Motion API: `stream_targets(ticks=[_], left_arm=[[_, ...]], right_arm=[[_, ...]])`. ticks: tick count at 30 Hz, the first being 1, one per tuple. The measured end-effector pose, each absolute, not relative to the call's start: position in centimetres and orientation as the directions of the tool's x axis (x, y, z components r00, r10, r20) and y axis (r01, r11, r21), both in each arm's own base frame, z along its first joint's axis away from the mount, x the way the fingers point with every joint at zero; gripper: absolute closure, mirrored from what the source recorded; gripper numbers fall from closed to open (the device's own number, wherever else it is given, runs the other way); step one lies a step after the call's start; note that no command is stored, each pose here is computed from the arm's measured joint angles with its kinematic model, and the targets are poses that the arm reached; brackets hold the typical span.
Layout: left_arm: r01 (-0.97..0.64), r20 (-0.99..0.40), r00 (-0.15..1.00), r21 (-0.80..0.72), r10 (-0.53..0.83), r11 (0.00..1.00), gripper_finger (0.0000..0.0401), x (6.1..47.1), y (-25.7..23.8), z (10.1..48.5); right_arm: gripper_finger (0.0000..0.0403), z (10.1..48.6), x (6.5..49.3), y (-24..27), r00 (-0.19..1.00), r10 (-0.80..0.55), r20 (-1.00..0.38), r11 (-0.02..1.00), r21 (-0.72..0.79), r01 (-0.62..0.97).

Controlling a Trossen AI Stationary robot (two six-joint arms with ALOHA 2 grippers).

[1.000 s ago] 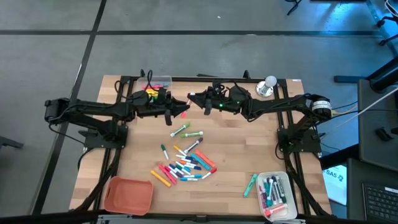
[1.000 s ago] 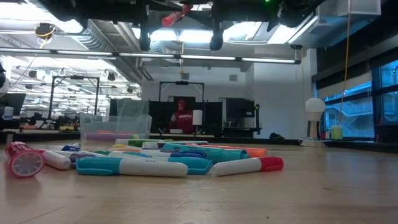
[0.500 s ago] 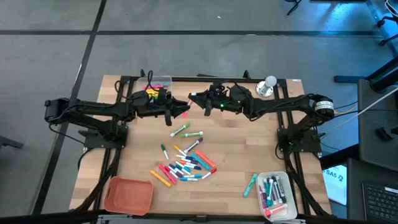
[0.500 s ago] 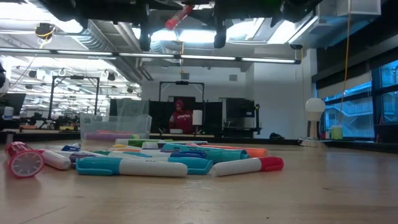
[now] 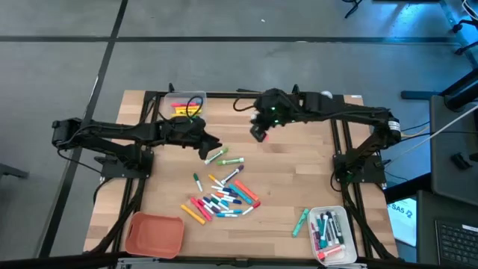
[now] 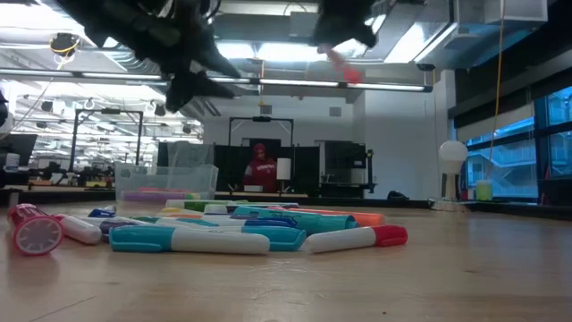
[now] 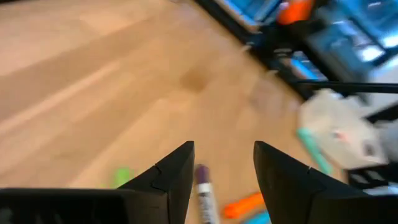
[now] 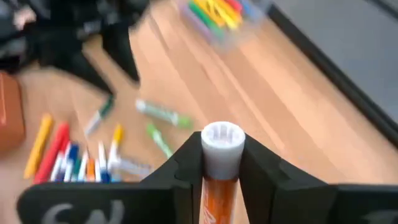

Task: Pick & Place Markers
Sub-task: Put the middle center orange pen into the white bin

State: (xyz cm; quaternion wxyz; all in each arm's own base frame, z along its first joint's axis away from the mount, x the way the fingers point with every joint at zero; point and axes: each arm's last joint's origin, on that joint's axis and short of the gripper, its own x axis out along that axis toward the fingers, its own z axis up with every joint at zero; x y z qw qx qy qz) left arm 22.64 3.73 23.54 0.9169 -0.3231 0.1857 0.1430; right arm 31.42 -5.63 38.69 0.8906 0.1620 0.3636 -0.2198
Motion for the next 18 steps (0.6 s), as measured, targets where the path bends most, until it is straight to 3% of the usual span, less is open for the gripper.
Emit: stream_targets(ticks=[8,14,18], left_arm=[[-0.487,-0.453,0.841,-0.392,0.297,0.78,0.0235,22.4,4.2,23.3],[-0.475,-0.469,0.832,-0.328,0.296,0.817,0.0235,22.4,4.2,23.1],[-0.474,-0.523,0.802,-0.261,0.29,0.841,0.0235,22.6,4.2,22.2]], right_arm=[[0.0326,39.9,26.2,-0.6,0.291,-0.162,-0.943,0.745,0.077,0.663],[0.0326,38.9,24.8,3.6,0.243,-0.012,-0.97,0.706,0.163,0.689],[0.0326,36.6,24.0,6.5,0.144,0.033,-0.989,0.674,0.129,0.727]])
